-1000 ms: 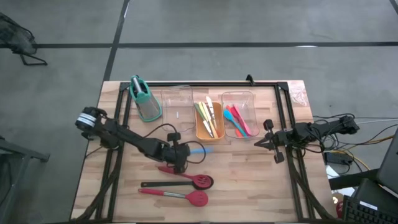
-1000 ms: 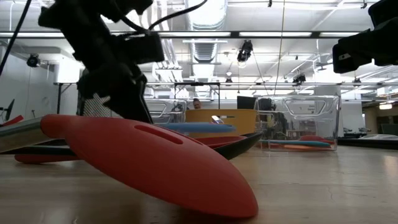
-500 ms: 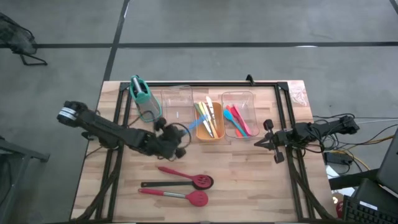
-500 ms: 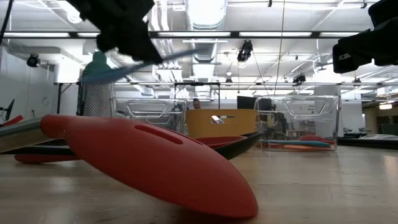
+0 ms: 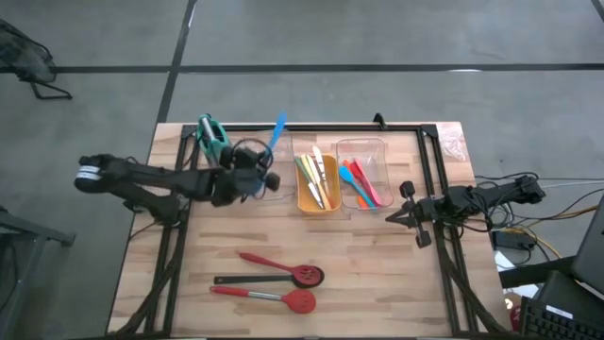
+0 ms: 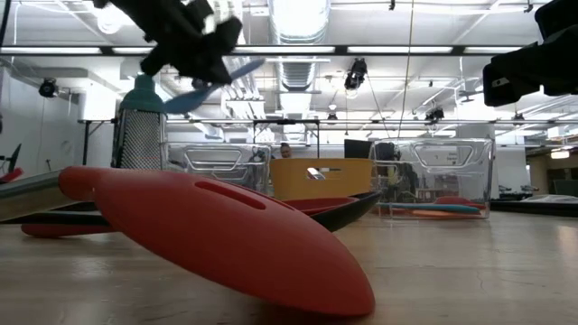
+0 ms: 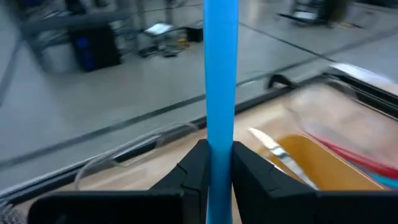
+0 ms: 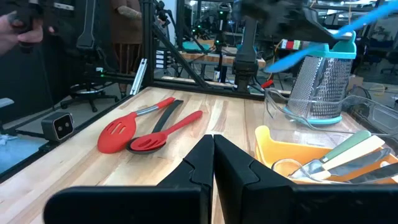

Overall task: Pick & Place Kitchen Items
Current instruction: Put the blue serving spoon into the left transparent bin

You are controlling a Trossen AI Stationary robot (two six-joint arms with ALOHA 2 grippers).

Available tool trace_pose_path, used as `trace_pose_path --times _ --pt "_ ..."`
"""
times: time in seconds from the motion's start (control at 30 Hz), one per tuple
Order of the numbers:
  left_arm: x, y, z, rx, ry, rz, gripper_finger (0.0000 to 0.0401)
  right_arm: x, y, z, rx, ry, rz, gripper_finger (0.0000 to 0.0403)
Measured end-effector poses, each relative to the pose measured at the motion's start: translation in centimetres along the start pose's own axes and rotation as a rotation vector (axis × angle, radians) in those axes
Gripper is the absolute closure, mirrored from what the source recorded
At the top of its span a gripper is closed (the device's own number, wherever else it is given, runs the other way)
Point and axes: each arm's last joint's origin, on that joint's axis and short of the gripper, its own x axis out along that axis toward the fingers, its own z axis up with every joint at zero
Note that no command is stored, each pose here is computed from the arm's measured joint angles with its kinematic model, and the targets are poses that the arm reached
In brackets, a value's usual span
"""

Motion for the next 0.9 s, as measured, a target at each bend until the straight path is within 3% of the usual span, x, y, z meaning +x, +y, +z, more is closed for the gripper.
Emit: trace_pose_path --times 0.4,0.53,0.9 --pt "4.3 0.7 -1.4 0.028 0.044 0.152 0.0346 0.0 0.0 0.0 0.001 0.000 0.000 0.0394" --pt "5.0 0.6 -2.2 0.005 0.064 0.166 0.0346 0.0 0.0 0.0 0.001 0.000 0.000 0.0394" --pt "6.6 -0.1 -4.5 0.094 0.118 0.202 0.0346 0.0 0.0 0.0 0.000 0.000 0.000 0.0394"
